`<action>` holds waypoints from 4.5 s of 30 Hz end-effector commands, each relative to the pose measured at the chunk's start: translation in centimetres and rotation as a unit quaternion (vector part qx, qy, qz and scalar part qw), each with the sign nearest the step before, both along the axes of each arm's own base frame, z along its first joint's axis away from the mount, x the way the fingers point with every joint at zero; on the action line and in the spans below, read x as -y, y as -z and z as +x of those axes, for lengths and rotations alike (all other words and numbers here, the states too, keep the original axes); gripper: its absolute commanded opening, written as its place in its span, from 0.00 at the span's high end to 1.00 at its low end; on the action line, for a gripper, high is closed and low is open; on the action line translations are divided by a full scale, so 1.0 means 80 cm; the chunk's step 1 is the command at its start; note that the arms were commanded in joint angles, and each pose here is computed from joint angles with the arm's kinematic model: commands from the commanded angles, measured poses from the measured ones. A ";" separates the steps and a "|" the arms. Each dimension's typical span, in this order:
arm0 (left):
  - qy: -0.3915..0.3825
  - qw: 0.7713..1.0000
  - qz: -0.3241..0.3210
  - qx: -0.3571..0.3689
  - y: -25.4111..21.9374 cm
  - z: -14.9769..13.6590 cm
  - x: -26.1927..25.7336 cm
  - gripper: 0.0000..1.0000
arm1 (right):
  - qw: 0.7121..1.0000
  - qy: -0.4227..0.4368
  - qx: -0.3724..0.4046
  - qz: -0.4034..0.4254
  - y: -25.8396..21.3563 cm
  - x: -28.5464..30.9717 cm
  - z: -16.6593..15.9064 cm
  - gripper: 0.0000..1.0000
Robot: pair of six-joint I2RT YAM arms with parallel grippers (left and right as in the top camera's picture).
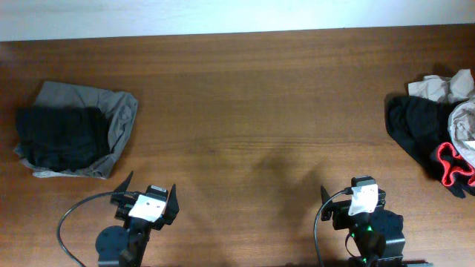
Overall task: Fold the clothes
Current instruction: 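Raise both arms from rest and open both grippers, then reach right gripper to the right pile and grasp black pants waistband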
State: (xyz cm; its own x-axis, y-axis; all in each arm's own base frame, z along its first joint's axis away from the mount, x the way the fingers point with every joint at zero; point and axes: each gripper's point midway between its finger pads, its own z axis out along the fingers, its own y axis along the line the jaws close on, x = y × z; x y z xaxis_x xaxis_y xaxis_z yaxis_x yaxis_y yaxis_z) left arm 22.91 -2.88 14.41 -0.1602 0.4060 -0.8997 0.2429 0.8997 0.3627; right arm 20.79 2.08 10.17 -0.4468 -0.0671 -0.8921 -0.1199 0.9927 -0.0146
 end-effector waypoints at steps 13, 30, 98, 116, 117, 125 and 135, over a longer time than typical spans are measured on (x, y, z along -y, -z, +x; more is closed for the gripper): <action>0.001 1.000 -0.008 -0.004 0.005 0.000 0.001 0.00 | 1.000 -0.001 0.004 -0.001 0.000 0.000 0.001 0.01; 0.001 1.000 -0.008 -0.004 0.005 0.000 0.001 0.01 | 1.000 -0.001 0.004 -0.001 0.000 0.000 0.001 0.01; 0.116 0.923 -0.216 -0.298 -0.199 0.152 0.089 0.01 | 0.852 0.383 -0.292 0.204 -0.125 0.201 0.137 0.08; 0.069 0.930 -0.149 -0.329 -0.169 0.142 0.099 0.01 | 0.710 0.567 -0.341 0.240 0.040 0.373 0.108 0.25; 0.069 0.930 -0.149 -0.329 -0.169 0.142 0.099 0.01 | 0.712 0.567 -0.339 0.240 0.042 0.374 0.111 0.27; 0.069 0.930 -0.149 -0.329 -0.169 0.142 0.099 0.01 | 0.744 0.523 -0.313 0.274 0.033 0.361 0.149 0.96; 0.069 0.929 -0.149 -0.331 -0.168 0.141 0.099 0.01 | 0.845 0.368 -0.216 0.323 -0.104 0.270 0.208 0.96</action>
